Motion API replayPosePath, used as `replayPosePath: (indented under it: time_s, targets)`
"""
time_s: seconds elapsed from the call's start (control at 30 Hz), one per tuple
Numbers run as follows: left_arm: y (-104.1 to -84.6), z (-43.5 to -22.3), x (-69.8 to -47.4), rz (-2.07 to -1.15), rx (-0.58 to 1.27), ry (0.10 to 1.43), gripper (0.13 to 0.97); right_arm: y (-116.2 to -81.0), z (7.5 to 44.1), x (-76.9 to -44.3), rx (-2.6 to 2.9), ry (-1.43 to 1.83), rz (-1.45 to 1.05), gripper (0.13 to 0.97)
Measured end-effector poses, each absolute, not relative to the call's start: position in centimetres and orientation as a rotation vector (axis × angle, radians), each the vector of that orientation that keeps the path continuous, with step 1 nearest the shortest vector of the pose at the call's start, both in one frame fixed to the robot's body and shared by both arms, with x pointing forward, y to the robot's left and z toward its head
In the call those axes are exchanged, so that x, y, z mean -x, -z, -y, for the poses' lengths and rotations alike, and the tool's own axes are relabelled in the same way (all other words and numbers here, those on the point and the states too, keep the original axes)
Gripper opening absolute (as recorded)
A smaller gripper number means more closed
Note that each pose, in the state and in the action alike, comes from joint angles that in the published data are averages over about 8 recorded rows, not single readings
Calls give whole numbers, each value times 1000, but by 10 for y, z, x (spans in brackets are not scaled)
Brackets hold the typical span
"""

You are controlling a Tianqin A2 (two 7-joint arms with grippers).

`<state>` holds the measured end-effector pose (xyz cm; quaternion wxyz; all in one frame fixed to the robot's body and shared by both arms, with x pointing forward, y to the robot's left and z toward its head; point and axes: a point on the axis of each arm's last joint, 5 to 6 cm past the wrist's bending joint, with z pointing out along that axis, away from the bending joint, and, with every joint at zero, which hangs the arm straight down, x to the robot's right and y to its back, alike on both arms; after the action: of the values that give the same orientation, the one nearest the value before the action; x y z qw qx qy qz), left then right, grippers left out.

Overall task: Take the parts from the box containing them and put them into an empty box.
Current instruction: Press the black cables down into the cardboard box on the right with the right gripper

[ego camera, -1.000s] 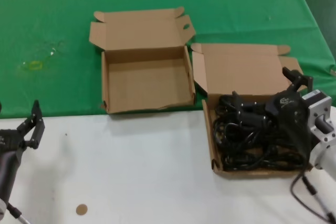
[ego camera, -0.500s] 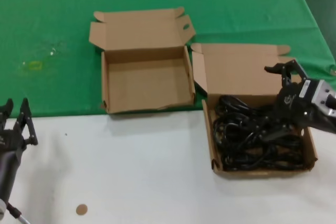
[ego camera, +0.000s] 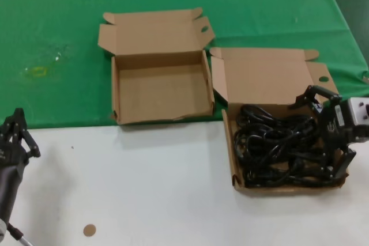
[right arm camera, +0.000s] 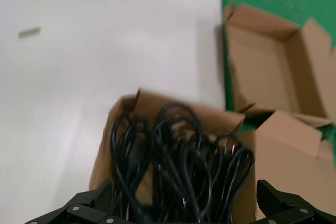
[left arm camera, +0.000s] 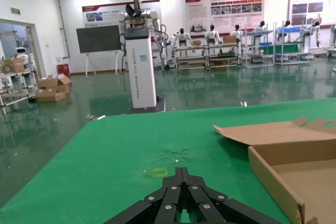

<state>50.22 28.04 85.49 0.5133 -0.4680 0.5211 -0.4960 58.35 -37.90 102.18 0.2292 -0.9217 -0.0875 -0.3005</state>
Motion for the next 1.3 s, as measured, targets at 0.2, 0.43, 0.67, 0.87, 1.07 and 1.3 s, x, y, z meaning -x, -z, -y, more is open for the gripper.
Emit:
replayPosePath:
  time_s: [0.2,0.43,0.67,0.87,1.07,1.3]
  targets:
    - [-855,-280,-502,-1253,1125,1193,153,-1024,379,-611,2644,796,366,966]
    - [-855,-280,-502,-1253,1125,1193,144,-1017,377,-634,2693,780,423,953]
    - [-855,-280,-502,-1253,1125,1193,144,-1012,372,-642,2691,766,430,938]
    - [-855,-280,-502,-1253,1125,1193,144,-1011,366,-644,2684,763,437,873]
    - [-855,-280,-502,-1253,1125,1193,144,-1008,363,-645,2682,765,445,782]
    - [-855,-280,-502,-1253,1125,1193,144,-1006,361,-646,2683,770,452,649]
